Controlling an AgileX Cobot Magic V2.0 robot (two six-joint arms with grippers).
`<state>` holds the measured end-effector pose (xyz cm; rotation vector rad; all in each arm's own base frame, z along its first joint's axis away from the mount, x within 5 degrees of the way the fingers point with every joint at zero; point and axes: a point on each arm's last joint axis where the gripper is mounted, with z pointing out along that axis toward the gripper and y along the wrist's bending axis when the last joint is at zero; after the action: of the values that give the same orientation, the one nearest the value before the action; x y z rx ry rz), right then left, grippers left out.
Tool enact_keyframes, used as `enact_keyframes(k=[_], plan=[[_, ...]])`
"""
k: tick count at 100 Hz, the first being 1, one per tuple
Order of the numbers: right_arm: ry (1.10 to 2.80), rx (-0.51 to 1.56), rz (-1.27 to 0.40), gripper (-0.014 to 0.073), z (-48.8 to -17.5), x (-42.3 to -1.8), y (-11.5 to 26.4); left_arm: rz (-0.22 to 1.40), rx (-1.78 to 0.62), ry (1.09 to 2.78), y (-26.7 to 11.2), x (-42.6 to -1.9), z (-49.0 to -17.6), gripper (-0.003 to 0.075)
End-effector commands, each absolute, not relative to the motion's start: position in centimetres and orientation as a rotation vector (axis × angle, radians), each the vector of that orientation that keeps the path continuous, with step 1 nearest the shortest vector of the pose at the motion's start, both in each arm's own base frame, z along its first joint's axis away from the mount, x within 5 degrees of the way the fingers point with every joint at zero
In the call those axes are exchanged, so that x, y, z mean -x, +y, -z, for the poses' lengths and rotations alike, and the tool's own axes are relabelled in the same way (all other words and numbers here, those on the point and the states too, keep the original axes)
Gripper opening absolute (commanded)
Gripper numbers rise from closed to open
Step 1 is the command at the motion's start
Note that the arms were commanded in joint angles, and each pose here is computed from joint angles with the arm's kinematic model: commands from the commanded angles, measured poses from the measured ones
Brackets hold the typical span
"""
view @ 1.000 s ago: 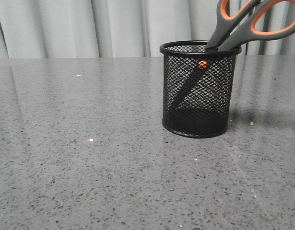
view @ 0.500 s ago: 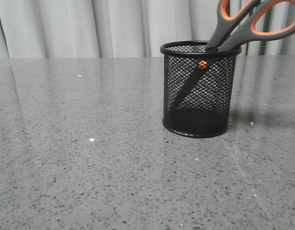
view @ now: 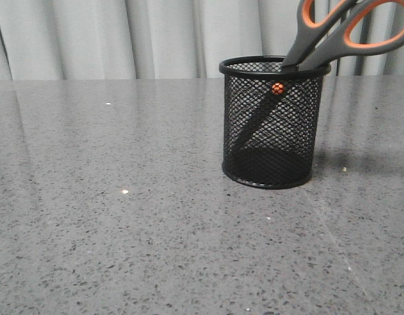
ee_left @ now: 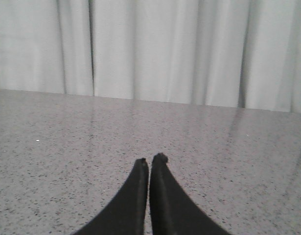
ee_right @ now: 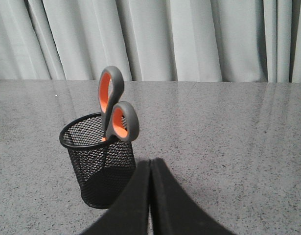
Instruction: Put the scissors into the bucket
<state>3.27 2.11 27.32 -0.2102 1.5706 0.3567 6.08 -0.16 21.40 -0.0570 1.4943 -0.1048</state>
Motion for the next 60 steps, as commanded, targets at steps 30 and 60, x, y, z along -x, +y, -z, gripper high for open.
enact_keyframes(k=[30,60], plan=[[1.499,0.173,-0.35,-0.0055,-28.54,-3.25,1.88,0.106,0.086,1.495,-0.05,-5.57,-20.07,-0.0019],[1.499,0.173,-0.35,-0.0055,-28.54,-3.25,1.88,0.12,0.098,1.492,-0.05,-5.57,-20.13,-0.0019]])
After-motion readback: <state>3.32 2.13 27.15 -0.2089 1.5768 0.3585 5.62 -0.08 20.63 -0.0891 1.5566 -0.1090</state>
